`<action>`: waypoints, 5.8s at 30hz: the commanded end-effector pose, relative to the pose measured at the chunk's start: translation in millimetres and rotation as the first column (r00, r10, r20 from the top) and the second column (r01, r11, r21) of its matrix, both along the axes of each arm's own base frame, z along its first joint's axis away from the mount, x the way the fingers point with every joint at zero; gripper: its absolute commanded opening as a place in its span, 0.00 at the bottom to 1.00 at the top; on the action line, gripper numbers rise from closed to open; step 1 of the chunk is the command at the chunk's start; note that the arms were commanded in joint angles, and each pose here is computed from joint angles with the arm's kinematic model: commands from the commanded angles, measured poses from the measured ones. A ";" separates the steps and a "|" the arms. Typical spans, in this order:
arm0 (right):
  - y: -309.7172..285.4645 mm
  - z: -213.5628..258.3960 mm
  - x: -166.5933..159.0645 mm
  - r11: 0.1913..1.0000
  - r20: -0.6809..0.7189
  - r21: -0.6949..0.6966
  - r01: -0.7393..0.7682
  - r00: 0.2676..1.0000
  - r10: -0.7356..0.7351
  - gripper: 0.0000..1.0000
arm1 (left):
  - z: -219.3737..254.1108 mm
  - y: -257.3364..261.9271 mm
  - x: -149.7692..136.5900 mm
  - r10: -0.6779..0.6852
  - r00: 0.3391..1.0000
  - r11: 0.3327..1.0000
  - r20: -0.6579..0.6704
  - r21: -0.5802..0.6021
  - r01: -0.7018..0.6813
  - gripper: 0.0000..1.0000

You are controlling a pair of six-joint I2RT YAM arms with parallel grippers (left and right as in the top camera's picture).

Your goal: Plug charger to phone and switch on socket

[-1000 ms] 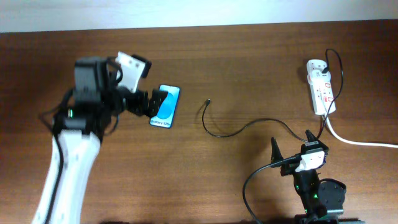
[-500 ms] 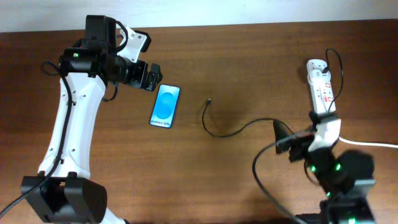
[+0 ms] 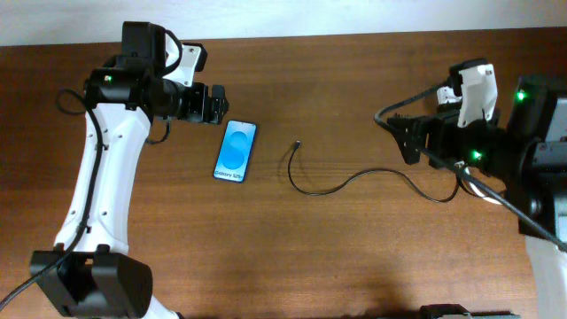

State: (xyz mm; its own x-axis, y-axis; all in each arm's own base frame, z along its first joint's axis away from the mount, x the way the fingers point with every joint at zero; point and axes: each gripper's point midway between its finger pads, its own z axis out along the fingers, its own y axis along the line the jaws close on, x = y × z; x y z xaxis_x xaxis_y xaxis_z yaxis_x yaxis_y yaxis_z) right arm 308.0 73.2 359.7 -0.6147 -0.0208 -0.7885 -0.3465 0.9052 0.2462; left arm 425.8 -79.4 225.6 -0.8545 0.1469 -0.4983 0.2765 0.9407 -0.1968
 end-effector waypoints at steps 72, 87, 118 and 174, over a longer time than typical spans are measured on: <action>1.3 -101.8 36.3 1.000 -0.397 0.008 0.018 0.918 -0.013 0.98 | -240.1 -41.0 -8.8 0.112 0.888 0.969 -0.447 0.246 0.001 0.67; 1.5 -101.8 36.2 1.000 -0.399 0.010 0.021 0.917 -0.015 0.99 | -155.3 -55.5 23.4 0.153 0.905 0.980 -0.397 0.179 -0.087 0.00; 27.6 -142.0 74.0 0.972 -0.543 0.095 0.216 0.829 -0.131 0.98 | -38.8 -130.9 -31.7 0.076 0.318 0.693 -0.945 -0.179 -0.698 0.00; 242.9 -199.0 86.7 0.966 -0.530 0.216 0.141 0.848 -0.006 0.04 | -65.0 -94.4 -22.0 0.378 0.022 0.471 -0.926 0.171 -0.865 0.00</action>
